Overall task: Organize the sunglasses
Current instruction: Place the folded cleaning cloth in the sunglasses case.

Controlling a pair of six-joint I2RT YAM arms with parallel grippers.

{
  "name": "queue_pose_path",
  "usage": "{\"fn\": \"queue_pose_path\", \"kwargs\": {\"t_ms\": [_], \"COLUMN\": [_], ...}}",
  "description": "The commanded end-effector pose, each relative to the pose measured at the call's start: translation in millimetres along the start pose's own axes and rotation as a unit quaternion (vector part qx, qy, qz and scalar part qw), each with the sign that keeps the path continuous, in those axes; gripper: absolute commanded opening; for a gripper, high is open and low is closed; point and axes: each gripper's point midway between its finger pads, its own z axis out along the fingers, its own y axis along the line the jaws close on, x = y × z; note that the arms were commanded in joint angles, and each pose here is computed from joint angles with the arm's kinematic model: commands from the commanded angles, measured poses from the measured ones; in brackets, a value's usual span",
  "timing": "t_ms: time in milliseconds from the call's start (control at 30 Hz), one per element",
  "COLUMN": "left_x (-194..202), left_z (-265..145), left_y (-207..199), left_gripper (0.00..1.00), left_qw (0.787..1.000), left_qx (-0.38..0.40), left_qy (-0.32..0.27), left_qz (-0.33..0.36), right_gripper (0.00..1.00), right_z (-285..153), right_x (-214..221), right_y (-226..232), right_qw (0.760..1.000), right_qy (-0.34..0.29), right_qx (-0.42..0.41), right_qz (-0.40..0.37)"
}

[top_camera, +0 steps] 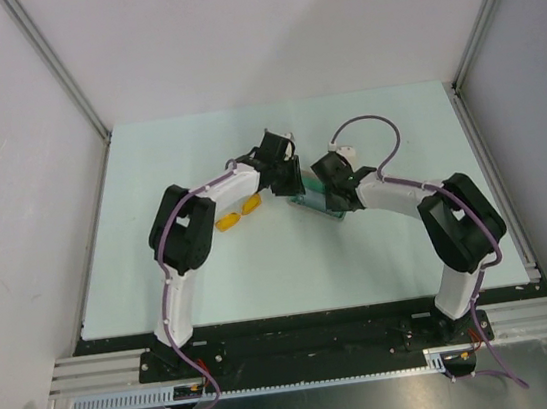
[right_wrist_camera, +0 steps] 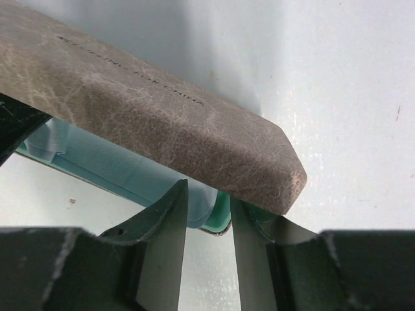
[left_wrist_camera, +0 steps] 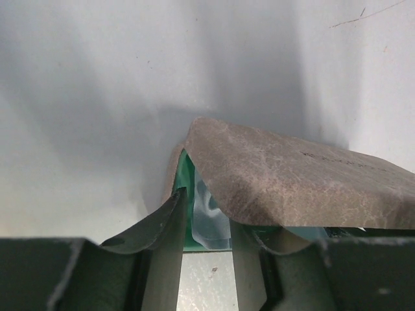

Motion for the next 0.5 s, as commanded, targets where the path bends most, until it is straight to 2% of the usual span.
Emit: {"fn": "queue_pose_path", "kwargs": {"t_ms": [0, 167, 233, 367, 467], "left_x": [-36.9, -37.3, -36.3, -35.4, -31.9], "left_z": [-36.1, -45.2, -46.9, -48.4, -44.9], "left_y": [-23.3, -25.7, -24.8, -19.6, -11.2], "left_gripper": [0.38, 0.38, 0.38, 0.37, 0.35], "left_qw": [0.998, 0.998, 0.998, 0.998, 0.998], "left_qx": [0.018, 0.021, 0.02, 0.008, -0.009], "left_qy": [-0.058, -0.062, -0.062, -0.065, -0.065], "left_qz": [0.012, 0.012, 0.012, 0.017, 0.016], "right_gripper": [0.38, 0.35, 0.3, 0.11, 0.07], "right_z": [-21.5, -25.2, -24.8, -16.3, -8.8], "right_x": [-35.5, -36.7, -34.2, -26.5, -23.7], "right_y": [3.4, 8.8, 11.6, 16.3, 19.0], "right_qw": [0.999, 0.999, 0.999, 0.999, 0.999], "right_qy": [-0.047, -0.049, -0.047, -0.035, -0.032], "right_qx": [-0.007, -0.018, -0.02, -0.025, -0.027], "right_qz": [0.019, 0.016, 0.012, 0.007, 0.005]}}
